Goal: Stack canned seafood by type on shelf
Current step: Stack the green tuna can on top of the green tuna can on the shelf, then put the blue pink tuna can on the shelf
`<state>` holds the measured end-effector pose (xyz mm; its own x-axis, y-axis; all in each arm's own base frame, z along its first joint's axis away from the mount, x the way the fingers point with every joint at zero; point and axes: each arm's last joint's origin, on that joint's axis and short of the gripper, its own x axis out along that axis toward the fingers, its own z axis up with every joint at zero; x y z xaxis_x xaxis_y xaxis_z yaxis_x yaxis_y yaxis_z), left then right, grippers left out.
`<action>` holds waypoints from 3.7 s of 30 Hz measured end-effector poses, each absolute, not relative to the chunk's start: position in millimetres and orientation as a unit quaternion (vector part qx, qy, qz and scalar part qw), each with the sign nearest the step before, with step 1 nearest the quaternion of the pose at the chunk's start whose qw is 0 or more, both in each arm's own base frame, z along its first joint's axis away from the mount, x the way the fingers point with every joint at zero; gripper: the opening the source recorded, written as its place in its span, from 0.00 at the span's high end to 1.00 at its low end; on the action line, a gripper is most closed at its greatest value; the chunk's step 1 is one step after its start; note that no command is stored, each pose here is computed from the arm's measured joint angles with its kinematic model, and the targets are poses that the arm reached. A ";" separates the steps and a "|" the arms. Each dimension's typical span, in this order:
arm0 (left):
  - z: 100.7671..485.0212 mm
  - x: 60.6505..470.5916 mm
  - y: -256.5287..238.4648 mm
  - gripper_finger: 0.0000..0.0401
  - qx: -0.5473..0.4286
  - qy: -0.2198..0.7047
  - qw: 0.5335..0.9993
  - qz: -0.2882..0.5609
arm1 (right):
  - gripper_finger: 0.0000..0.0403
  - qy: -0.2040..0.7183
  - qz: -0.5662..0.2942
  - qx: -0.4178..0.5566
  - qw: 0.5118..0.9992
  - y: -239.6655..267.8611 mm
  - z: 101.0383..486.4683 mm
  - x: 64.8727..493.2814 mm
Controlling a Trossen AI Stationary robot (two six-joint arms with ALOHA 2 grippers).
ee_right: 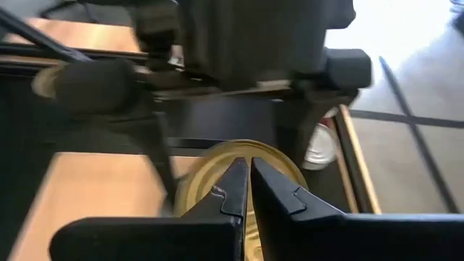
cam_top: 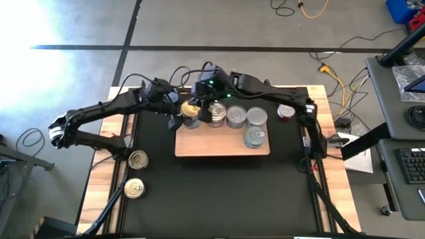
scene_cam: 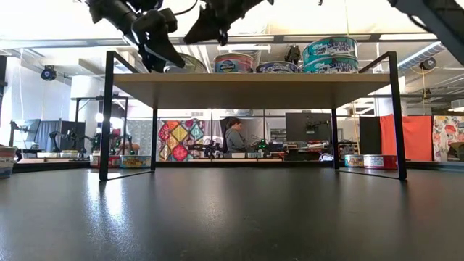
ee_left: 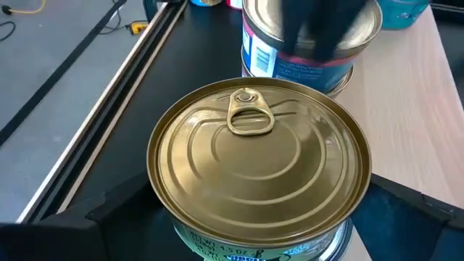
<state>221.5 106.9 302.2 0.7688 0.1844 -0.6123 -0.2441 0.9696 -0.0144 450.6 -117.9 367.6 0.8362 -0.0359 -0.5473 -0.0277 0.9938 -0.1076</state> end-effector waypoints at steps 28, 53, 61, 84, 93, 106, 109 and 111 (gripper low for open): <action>286.3 235.4 96.7 0.02 -0.033 0.363 0.927 0.086 | 0.97 0.338 0.024 -0.074 0.938 -100.2 322.4 469.3; 284.1 231.8 95.7 0.00 -0.044 0.389 0.915 0.092 | 0.97 0.372 0.007 -0.045 0.927 -102.7 300.8 466.5; 300.3 216.8 89.5 0.00 -0.048 0.374 0.921 0.103 | 0.97 0.377 -0.013 -0.039 0.925 -103.1 300.1 466.3; 382.3 179.5 -15.7 0.07 -0.037 0.203 0.958 0.197 | 0.97 0.314 -0.039 -0.011 0.949 -103.6 308.2 476.2; 371.9 167.9 -28.8 0.07 -0.062 0.246 0.946 0.200 | 0.97 0.260 -0.092 -0.070 0.958 -67.2 359.1 463.8; 355.8 174.3 -99.4 0.07 -0.059 0.264 0.957 0.099 | 0.97 0.182 -0.106 -0.102 0.972 46.1 421.3 424.6; 359.6 165.8 -121.0 0.07 -0.078 0.249 0.963 0.074 | 0.97 0.172 -0.107 -0.099 0.974 72.5 425.6 417.1; 363.1 157.1 -134.6 0.07 -0.090 0.237 0.966 0.058 | 0.97 0.169 -0.102 -0.096 0.976 87.5 425.8 413.7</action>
<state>157.1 -134.6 363.1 0.8805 0.0702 -0.4687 -0.1555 0.9770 -0.1457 413.7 87.5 425.8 0.9218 -0.2313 -0.3111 0.1665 0.9609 -0.2211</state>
